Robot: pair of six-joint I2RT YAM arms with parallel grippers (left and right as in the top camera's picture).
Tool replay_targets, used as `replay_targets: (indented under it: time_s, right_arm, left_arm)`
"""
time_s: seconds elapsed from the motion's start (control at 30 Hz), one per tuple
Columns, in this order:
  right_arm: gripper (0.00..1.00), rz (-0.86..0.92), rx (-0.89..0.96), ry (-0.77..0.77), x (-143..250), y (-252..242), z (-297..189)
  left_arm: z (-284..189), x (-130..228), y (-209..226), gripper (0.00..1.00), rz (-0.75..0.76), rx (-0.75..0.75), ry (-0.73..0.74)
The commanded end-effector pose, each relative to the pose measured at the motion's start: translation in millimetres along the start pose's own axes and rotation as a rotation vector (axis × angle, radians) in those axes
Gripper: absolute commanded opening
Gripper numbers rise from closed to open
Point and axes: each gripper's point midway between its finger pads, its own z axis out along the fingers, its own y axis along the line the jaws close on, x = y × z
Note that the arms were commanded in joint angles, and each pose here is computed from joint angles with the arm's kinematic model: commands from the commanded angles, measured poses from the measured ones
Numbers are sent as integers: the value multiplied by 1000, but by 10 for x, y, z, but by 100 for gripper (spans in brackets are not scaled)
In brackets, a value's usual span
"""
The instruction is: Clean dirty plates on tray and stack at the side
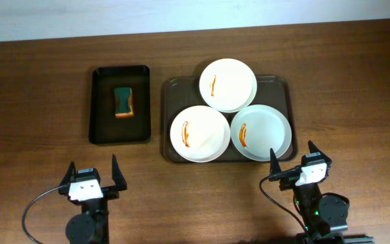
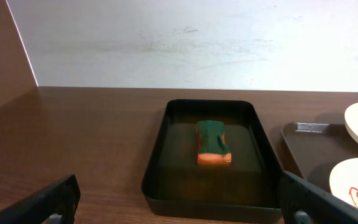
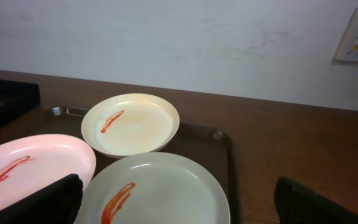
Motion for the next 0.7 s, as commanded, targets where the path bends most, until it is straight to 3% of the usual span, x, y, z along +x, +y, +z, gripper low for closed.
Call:
replay_targets:
  time_s: [0.0, 0.57, 0.6, 0.67]
  right_arm:
    - [98, -6, 2, 8, 32, 2, 2]
    - [98, -6, 3, 8, 32, 1, 2]
    - [98, -6, 3, 8, 32, 1, 2]
    - [98, -6, 2, 8, 32, 2, 2]
  left_arm:
    - [-1, 1, 39, 99, 14, -20, -3]
    - [-1, -3, 40, 99, 14, -21, -5]
    - [-9, -178, -77, 99, -45, 49, -75]
    - [-221, -622, -656, 99, -143, 420, -234]
